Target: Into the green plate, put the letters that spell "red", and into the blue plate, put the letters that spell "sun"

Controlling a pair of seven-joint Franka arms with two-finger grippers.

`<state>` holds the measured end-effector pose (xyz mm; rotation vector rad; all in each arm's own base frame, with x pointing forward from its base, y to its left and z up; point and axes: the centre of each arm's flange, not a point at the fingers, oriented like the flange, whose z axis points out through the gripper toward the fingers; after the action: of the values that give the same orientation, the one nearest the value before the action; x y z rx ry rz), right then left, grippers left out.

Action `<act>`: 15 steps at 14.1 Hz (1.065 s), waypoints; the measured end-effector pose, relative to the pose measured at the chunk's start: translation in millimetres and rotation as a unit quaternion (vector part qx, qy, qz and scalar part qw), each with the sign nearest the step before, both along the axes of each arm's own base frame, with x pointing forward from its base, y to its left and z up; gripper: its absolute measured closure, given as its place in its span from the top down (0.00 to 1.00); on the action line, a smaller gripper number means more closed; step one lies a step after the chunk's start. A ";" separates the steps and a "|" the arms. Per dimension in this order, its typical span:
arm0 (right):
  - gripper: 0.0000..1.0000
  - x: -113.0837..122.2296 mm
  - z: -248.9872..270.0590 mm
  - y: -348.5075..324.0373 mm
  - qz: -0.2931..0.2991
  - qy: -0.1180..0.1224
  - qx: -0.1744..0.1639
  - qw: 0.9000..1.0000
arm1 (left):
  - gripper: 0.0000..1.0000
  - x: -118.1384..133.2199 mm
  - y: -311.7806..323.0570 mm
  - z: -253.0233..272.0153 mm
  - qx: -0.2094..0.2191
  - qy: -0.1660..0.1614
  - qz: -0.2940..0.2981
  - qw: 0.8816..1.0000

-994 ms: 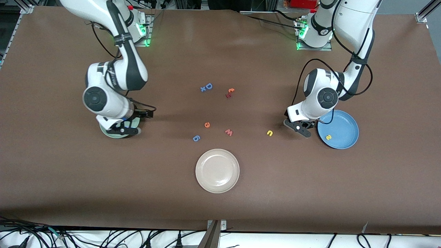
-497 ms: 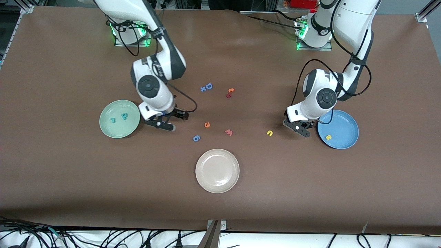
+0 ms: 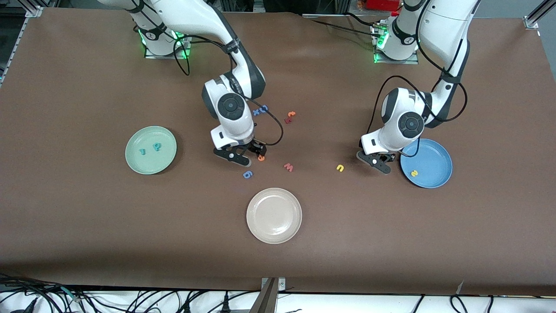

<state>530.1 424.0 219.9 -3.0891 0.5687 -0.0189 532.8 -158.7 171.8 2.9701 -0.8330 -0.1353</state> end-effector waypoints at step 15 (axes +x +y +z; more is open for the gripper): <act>0.77 -0.3 -44.5 22.6 0.014 -0.034 0.004 0.999 | 0.27 16.0 12.9 24.3 -0.004 -0.020 -0.024 1.000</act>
<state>529.8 446.5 175.4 -3.0757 0.5205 -0.1203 548.8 -145.7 196.1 2.9554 -0.9073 -0.0753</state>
